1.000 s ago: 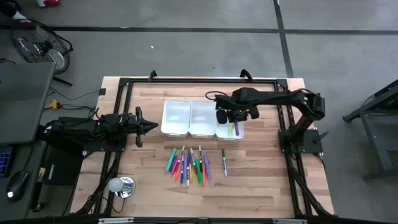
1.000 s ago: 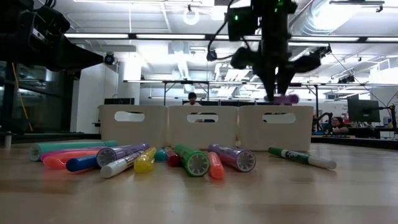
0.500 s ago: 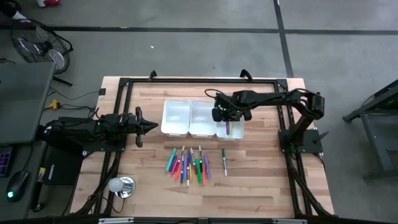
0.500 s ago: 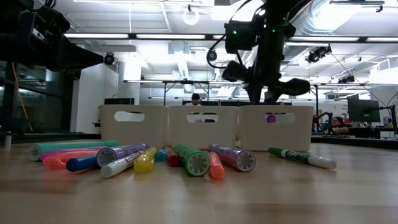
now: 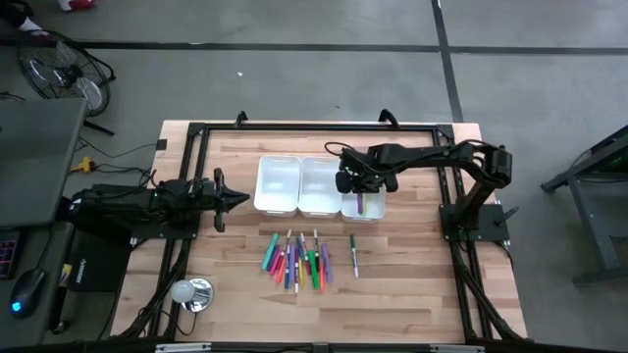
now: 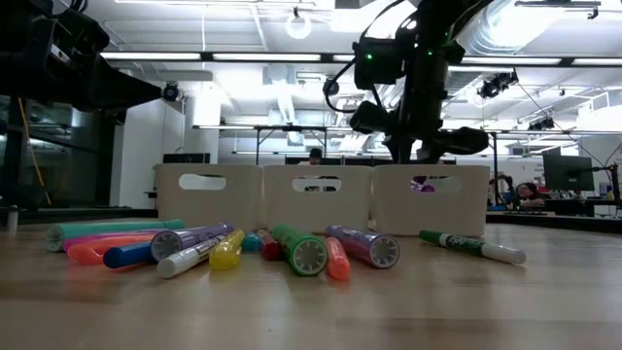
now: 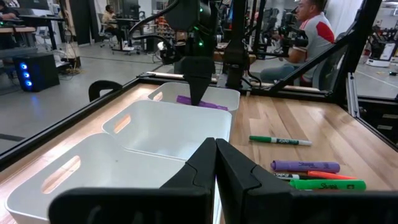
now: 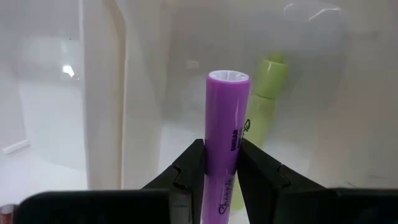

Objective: Pick & Place Markers
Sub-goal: Put the violet highlighter into the right white bin, then put the green marker into the middle white bin

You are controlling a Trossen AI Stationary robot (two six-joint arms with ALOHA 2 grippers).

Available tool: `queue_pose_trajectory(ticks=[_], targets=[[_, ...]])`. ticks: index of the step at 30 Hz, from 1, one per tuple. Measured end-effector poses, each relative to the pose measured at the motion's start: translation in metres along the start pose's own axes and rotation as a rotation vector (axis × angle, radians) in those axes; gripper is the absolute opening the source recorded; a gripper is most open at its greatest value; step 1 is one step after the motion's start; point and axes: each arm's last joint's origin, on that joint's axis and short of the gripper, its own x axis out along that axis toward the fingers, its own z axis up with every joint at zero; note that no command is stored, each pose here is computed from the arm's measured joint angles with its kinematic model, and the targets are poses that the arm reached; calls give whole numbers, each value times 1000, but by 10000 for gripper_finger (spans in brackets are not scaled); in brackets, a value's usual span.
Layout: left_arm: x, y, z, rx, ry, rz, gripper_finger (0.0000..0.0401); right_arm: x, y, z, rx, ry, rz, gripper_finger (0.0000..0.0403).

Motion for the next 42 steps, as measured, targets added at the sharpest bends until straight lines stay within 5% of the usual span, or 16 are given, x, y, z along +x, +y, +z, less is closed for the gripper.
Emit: queue_pose_trajectory(ticks=[16,28,42], targets=[[0,0,0,0,0,0,7,0,1,-1,-16,7,4,142],[0,0,0,0,0,0,7,-20,17,-7,-91,0,26,146],[0,0,0,0,0,0,7,-49,32,-53,-146,34,-47,145]])
